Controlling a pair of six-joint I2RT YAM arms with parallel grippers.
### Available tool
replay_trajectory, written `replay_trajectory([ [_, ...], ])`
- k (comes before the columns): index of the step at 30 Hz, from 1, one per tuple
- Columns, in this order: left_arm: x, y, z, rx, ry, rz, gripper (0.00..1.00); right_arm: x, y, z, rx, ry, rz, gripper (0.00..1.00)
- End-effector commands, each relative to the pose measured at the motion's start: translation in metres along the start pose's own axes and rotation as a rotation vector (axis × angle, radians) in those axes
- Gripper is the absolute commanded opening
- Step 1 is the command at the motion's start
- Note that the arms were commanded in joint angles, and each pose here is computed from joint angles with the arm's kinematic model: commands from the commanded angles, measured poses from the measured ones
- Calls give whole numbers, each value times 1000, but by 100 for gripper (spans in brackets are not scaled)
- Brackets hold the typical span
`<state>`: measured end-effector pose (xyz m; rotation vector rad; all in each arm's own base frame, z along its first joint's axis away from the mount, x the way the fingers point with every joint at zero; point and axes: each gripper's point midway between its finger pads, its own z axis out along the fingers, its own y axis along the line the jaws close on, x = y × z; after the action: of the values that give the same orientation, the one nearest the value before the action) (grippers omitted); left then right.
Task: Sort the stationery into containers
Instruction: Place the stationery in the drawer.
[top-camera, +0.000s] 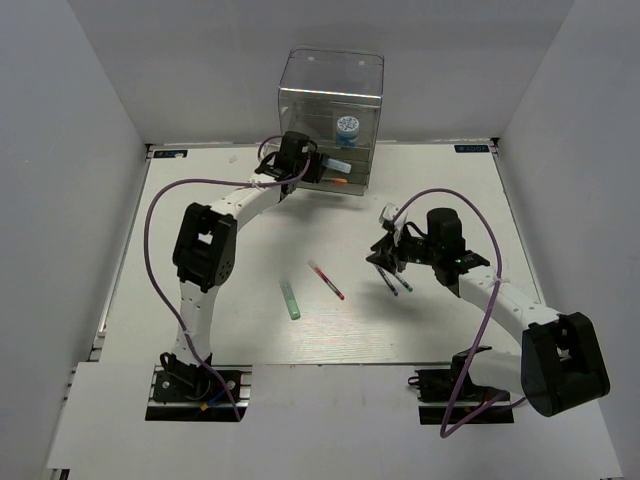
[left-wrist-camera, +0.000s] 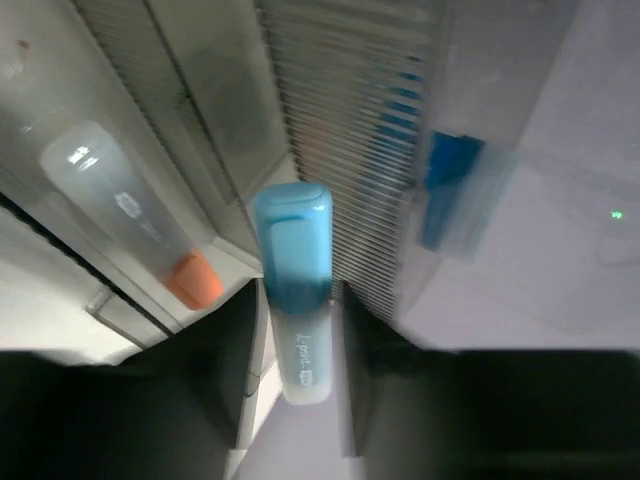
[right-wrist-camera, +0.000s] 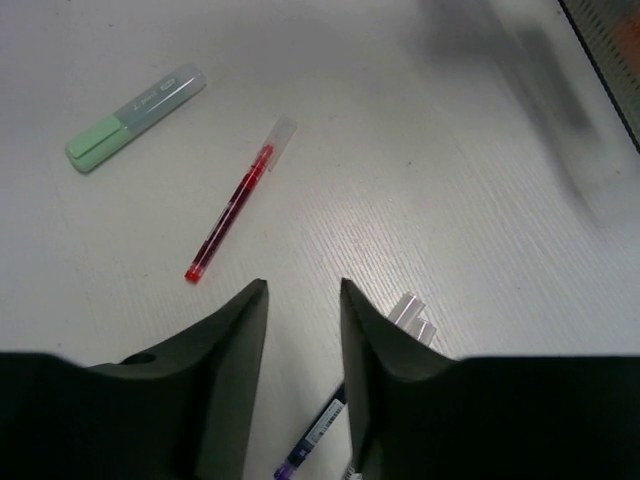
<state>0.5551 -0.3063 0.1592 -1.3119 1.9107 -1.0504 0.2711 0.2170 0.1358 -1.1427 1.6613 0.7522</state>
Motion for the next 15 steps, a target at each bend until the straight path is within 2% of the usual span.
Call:
replay_trajectory([
  [1,-2,-30,-12,51,4,-20,54,-9,0,-3,-2,-24,-31,45],
  [6,1,-38,-28,84,27,31,70,-6,9,0,-59,-20,-47,55],
  [11,11,-55,-57,154,100,83,72,-7,21,4,-145,-14,-24,67],
  [15,10,-68,-96,219,107,179,72,-14,29,13,-205,-11,-20,67],
])
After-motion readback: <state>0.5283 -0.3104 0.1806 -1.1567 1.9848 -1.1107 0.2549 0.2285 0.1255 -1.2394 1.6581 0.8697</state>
